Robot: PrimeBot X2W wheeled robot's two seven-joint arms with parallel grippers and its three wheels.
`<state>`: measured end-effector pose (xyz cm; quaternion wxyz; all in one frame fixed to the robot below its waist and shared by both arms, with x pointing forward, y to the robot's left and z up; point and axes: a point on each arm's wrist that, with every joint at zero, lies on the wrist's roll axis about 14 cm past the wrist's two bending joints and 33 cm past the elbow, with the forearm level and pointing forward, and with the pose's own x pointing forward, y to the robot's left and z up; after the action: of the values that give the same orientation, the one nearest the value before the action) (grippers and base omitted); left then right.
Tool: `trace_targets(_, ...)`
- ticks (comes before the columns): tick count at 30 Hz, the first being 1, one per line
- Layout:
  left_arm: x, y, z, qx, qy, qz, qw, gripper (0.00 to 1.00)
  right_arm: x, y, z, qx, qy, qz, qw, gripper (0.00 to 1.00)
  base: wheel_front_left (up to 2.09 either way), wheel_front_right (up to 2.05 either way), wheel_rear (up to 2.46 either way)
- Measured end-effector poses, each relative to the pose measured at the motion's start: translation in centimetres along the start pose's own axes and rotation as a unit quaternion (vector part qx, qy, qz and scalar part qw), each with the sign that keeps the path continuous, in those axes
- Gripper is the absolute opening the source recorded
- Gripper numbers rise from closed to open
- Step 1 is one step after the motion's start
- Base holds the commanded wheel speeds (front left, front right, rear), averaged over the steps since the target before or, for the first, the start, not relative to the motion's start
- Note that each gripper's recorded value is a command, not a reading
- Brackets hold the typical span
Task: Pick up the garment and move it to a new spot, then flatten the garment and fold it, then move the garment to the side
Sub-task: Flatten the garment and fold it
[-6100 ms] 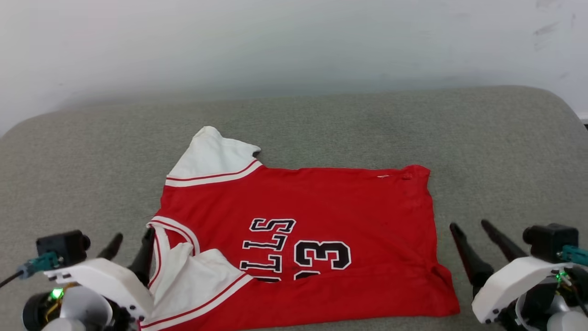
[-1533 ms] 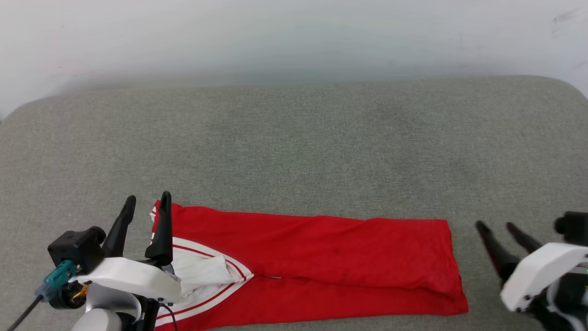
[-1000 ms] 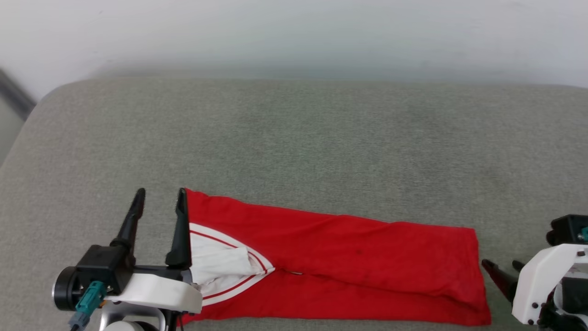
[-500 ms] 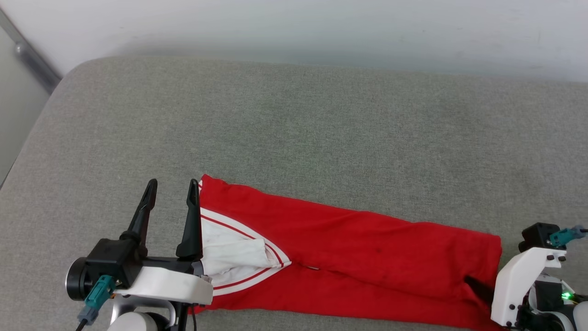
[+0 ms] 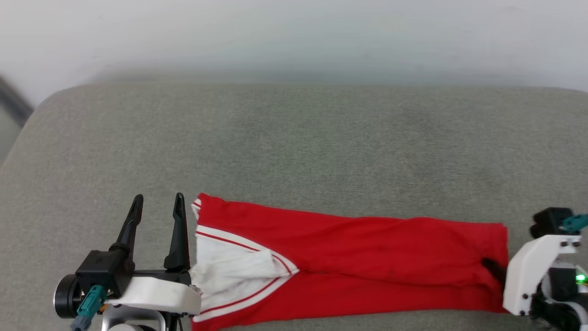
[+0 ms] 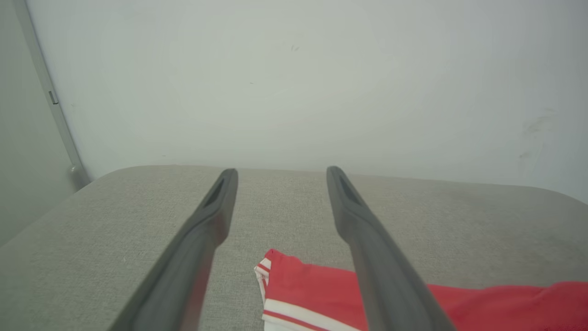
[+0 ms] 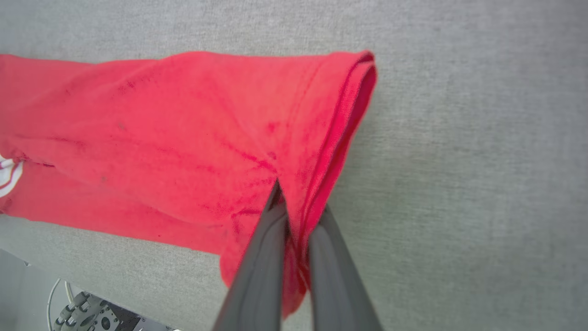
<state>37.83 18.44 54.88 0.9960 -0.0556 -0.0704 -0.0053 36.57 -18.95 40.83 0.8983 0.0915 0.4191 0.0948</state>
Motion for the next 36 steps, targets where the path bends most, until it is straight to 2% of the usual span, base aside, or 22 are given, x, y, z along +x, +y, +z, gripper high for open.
trace_targets(8,0.4,-1.7,0.1,-0.008,-0.002,-0.023,1.0,1.0,-4.7,-7.0,0.6,0.062,-0.052,-0.091,0.992,0.0,0.0,0.0,0.0)
trace_targets(12,0.4,-2.0,0.1,-0.01,-0.001,-0.027,1.0,1.0,-5.9,-8.3,0.9,0.107,-0.078,-0.1,0.986,0.0,0.0,0.0,0.0)
trace_targets(15,0.4,-2.0,0.0,-0.011,0.0,-0.027,1.0,1.0,-5.2,-6.0,1.0,0.192,-0.095,-0.033,0.976,0.0,0.0,0.0,0.0)
trace_targets(16,0.3,-1.9,-0.1,-0.013,0.002,-0.025,1.0,1.0,-4.4,-2.0,1.7,0.268,-0.097,0.07,0.956,0.0,0.0,0.0,0.0)
trace_targets(19,0.1,-1.7,-0.1,-0.012,0.003,-0.024,1.0,1.0,-4.1,0.8,1.7,0.308,-0.069,0.151,0.937,0.0,0.0,0.0,0.0)
trace_targets(22,-0.1,-1.5,-0.2,-0.012,0.006,-0.022,1.0,1.0,-3.9,3.5,1.5,0.342,-0.041,0.231,0.91,0.0,0.0,0.0,0.0)
trace_targets(25,-0.1,-1.4,-0.3,-0.012,0.009,-0.021,1.0,1.0,-3.0,7.2,1.3,0.351,-0.007,0.295,0.889,0.0,0.0,0.0,0.0)
trace_targets(29,0.3,-1.3,-0.1,-0.012,0.006,-0.021,1.0,1.0,-1.6,11.7,0.8,0.34,0.032,0.341,0.876,0.0,0.0,0.0,0.0)
trace_targets(33,0.5,-1.0,-0.1,-0.012,0.006,-0.018,1.0,1.0,-0.3,16.1,1.1,0.315,0.051,0.371,0.872,0.0,0.0,0.0,0.0)
trace_targets(36,0.6,-0.8,-0.3,-0.012,0.008,-0.014,1.0,1.0,0.9,18.6,0.7,0.296,0.066,0.377,0.875,0.0,0.0,0.0,0.0)
